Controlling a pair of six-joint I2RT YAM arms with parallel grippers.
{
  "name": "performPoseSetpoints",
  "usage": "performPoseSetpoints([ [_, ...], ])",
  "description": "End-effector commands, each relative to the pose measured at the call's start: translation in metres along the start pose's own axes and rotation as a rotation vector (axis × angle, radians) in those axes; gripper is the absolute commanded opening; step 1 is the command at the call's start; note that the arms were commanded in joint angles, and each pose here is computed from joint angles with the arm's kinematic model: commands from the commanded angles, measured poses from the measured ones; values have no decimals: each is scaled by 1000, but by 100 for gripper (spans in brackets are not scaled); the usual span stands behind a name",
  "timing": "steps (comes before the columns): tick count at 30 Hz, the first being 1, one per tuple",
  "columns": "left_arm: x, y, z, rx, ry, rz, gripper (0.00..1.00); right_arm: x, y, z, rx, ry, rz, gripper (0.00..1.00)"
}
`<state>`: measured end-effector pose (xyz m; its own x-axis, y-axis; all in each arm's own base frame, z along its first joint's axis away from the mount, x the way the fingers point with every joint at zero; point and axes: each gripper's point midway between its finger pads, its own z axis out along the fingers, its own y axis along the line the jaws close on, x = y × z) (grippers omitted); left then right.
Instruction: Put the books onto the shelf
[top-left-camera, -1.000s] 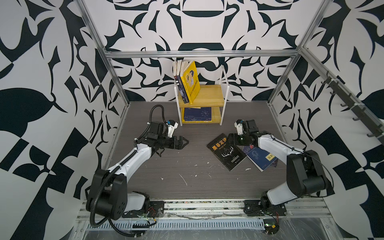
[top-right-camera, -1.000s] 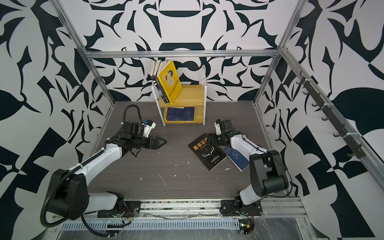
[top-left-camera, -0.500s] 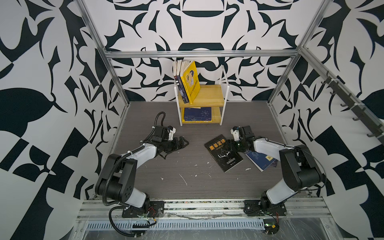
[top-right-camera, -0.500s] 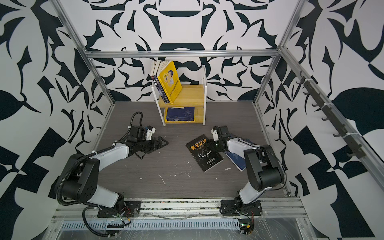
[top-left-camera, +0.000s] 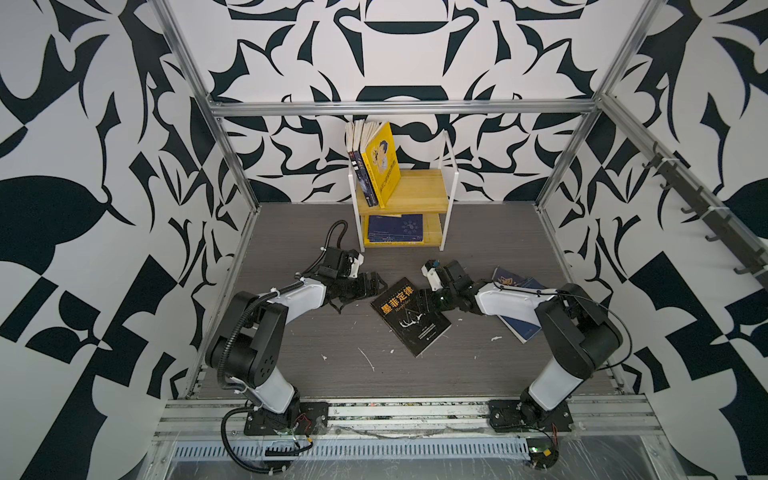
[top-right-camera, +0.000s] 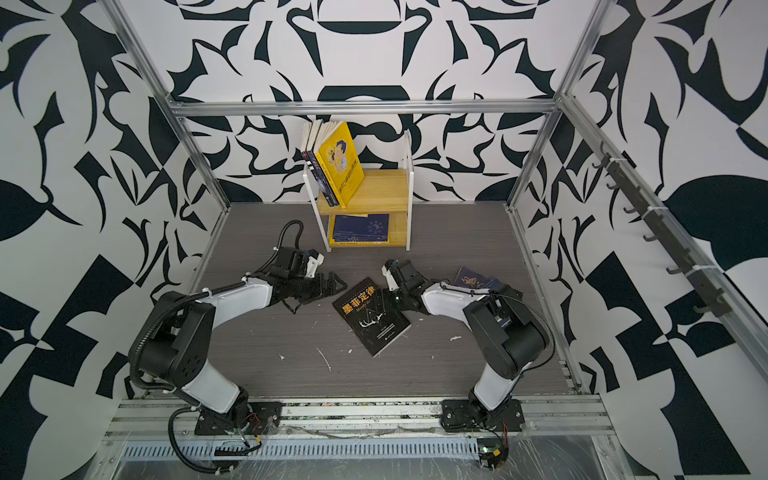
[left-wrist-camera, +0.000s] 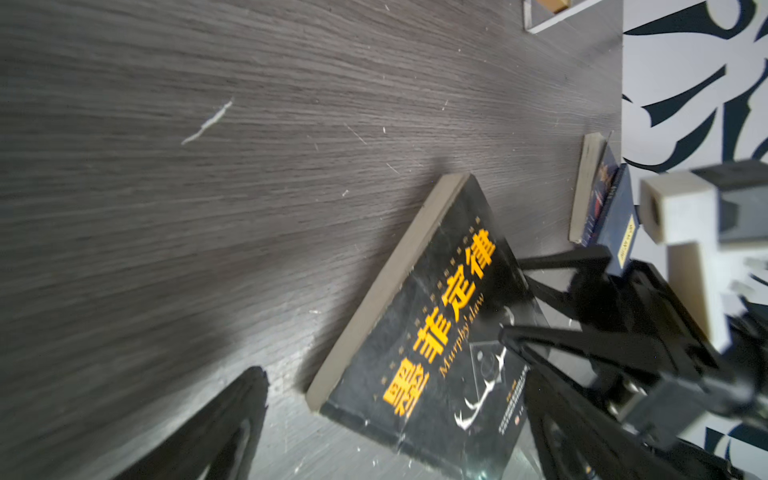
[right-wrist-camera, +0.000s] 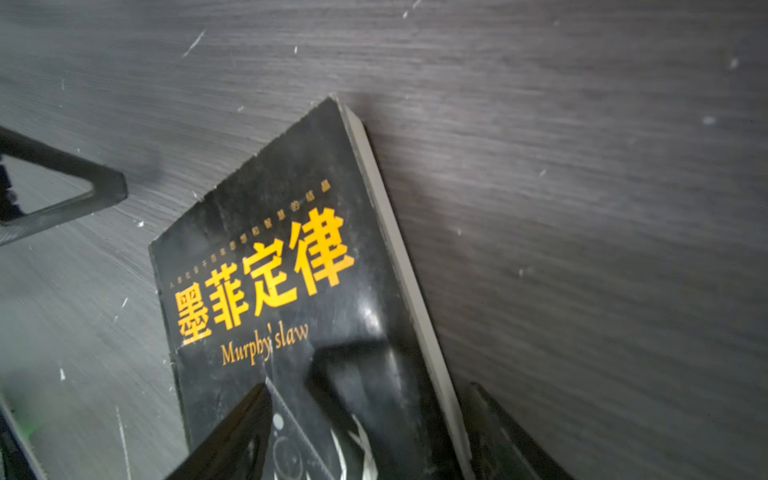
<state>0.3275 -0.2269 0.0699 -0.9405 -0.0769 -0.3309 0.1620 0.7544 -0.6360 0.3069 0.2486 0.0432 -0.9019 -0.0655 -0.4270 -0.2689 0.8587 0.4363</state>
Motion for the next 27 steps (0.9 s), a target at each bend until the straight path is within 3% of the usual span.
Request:
performPoseSetpoints([
  [1, -20, -1, 0, -53, -18, 77, 100, -13, -11, -38, 106, -82, 71, 77],
  [6, -22, 2, 10, -65, 11, 86, 100, 16, -27, -76, 193, -65, 239, 77],
  [11, -1, -4, 30, -45, 88, 104, 98, 62, -26, -80, 144, -33, 430, 73],
  [18, 28, -14, 46, -36, 173, 119, 95, 102, -20, -79, 98, 3, 478, 72],
  [27, 46, -2, 52, -45, 214, 87, 92, 88, -14, -48, 67, -23, 508, 67],
])
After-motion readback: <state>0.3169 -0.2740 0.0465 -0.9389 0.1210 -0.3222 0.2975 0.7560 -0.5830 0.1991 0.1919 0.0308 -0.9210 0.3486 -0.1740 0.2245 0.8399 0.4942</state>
